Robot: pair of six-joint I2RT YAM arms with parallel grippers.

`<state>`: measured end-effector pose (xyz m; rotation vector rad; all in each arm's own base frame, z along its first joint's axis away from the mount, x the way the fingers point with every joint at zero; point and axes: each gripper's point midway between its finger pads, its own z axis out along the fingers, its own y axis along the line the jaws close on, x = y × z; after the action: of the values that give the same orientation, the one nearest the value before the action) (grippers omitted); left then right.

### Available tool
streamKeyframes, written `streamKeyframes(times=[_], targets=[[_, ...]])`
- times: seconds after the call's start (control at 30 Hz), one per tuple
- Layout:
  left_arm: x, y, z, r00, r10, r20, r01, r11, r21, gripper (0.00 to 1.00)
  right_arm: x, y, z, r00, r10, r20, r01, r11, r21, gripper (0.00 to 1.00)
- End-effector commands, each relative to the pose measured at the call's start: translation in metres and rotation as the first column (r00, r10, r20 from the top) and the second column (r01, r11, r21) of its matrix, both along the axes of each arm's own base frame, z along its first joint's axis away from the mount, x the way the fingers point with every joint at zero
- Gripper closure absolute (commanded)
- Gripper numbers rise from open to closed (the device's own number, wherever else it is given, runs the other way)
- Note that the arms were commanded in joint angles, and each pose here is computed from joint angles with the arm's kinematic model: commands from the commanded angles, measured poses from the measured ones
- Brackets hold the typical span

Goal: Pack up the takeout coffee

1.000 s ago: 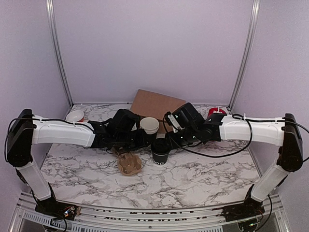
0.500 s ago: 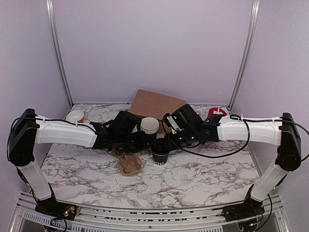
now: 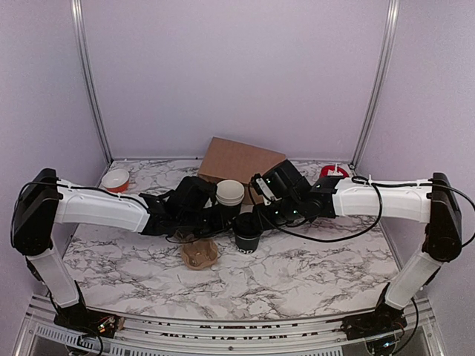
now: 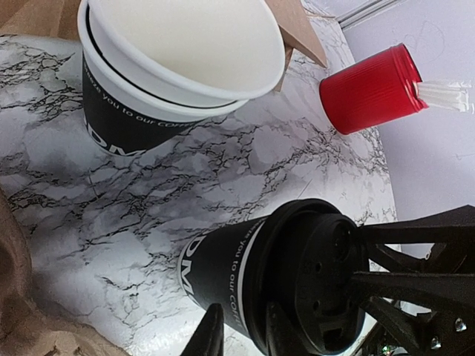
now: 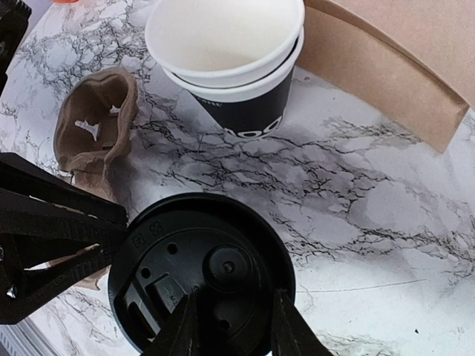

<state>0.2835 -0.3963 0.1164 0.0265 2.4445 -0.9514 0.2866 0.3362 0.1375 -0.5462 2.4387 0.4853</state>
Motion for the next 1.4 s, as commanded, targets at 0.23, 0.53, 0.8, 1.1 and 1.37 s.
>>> streamKeyframes(times=[0.23,0.53,0.8,1.1,1.37], targets=[[-0.037,0.003,-0.037,0.996,-0.04,-0.084,0.047,0.996,0.077,0.78,0.01,-0.001,-0.011,1.0,-0.008,-0.002,0.008,1.0,-0.018,0.69],[-0.046,-0.003,-0.021,0.996,-0.06,-0.065,0.064,0.997,0.052,0.78,0.021,0.003,-0.008,1.0,-0.01,0.013,0.01,1.0,-0.02,0.69],[-0.042,0.0,-0.014,0.998,-0.042,-0.038,0.045,0.997,0.061,0.77,0.025,0.004,0.003,0.999,-0.011,0.032,0.011,1.0,-0.019,0.69],[-0.028,0.005,0.004,1.0,-0.013,0.007,0.012,0.998,0.062,0.74,0.026,0.004,0.018,0.998,-0.009,0.057,0.01,1.0,-0.009,0.67],[-0.019,0.009,0.015,1.0,-0.001,0.03,0.0,0.998,0.055,0.74,0.028,0.003,0.031,0.997,-0.01,0.08,0.011,1.0,-0.003,0.63]])
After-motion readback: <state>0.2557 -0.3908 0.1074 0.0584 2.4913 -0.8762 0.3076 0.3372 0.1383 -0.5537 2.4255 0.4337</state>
